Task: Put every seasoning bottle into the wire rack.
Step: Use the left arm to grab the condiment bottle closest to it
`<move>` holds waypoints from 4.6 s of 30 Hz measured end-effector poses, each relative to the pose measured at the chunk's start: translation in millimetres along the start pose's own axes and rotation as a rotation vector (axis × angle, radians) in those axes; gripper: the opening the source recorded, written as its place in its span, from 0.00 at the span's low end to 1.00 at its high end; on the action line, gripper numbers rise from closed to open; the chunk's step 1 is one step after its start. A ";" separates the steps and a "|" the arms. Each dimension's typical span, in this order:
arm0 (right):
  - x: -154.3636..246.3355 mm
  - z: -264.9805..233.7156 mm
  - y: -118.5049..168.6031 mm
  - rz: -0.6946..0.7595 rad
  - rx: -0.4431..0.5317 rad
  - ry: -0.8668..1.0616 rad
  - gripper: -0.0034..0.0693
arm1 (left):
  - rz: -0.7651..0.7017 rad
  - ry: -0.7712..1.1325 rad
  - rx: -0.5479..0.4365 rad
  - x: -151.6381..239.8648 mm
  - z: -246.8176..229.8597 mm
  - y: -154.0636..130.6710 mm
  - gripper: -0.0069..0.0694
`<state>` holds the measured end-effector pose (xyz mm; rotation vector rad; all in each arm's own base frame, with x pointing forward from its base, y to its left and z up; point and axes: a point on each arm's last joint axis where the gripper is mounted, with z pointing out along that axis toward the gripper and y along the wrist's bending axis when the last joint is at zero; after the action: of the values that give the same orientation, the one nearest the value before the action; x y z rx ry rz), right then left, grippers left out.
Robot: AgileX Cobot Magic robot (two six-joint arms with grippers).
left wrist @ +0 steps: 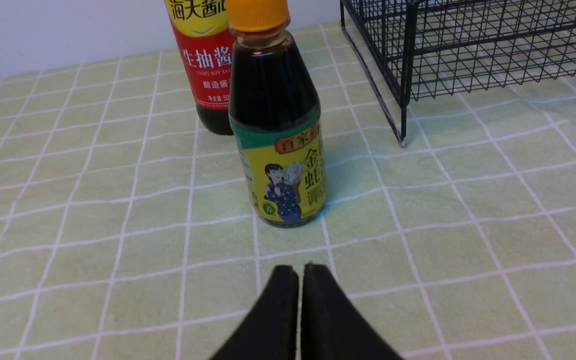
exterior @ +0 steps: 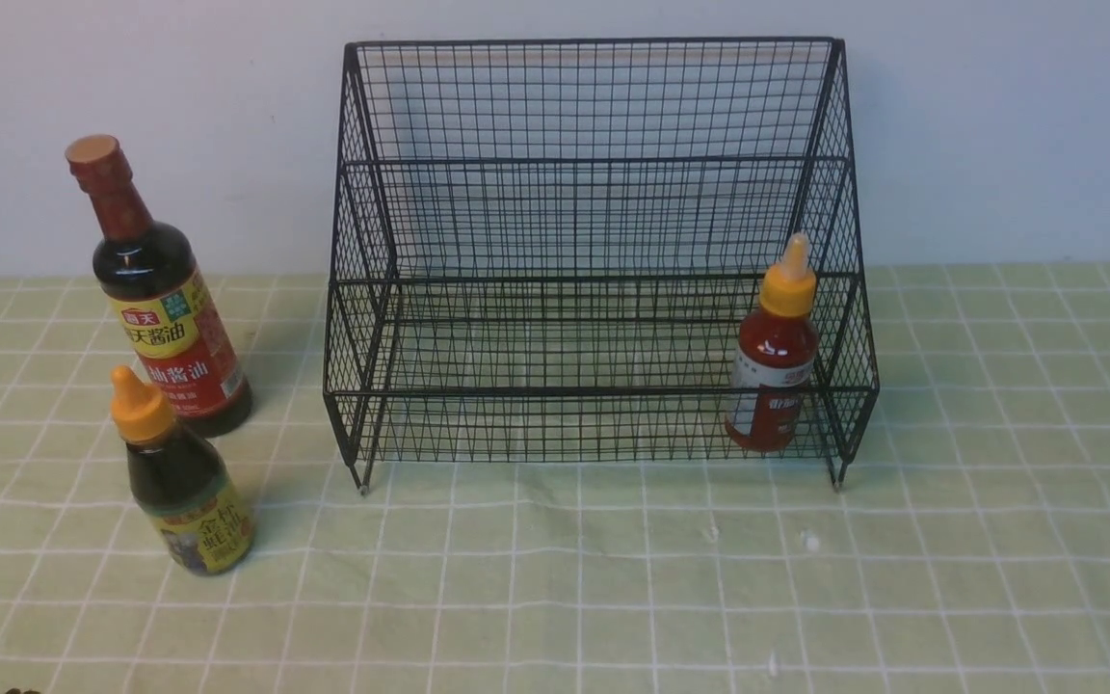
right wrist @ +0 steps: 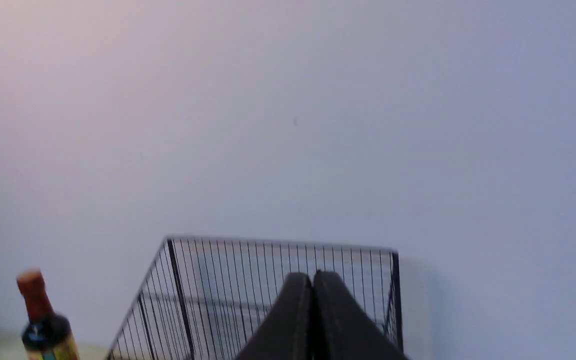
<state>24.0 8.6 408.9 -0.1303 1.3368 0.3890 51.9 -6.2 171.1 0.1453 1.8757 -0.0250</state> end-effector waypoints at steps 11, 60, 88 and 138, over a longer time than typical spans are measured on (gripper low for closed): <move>79.2 -30.7 -13.6 -0.207 0.031 -0.096 0.03 | 0.000 0.000 0.000 0.0 0.0 0.0 0.08; 222.7 -28.3 -48.9 -0.079 0.372 0.394 0.03 | 0.000 0.000 0.000 0.0 0.0 0.0 0.08; 222.7 -28.3 -48.9 -0.079 0.372 0.394 0.03 | -0.586 -0.417 0.041 -34.8 -7.1 7.1 0.08; 222.7 -28.3 -48.9 -0.078 0.373 0.394 0.03 | -0.113 0.669 0.027 -167.6 195.5 17.7 0.80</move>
<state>54.8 -1.0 181.3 0.0564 1.7640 0.0416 289.2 -21.2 271.8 0.0683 2.5513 -0.0879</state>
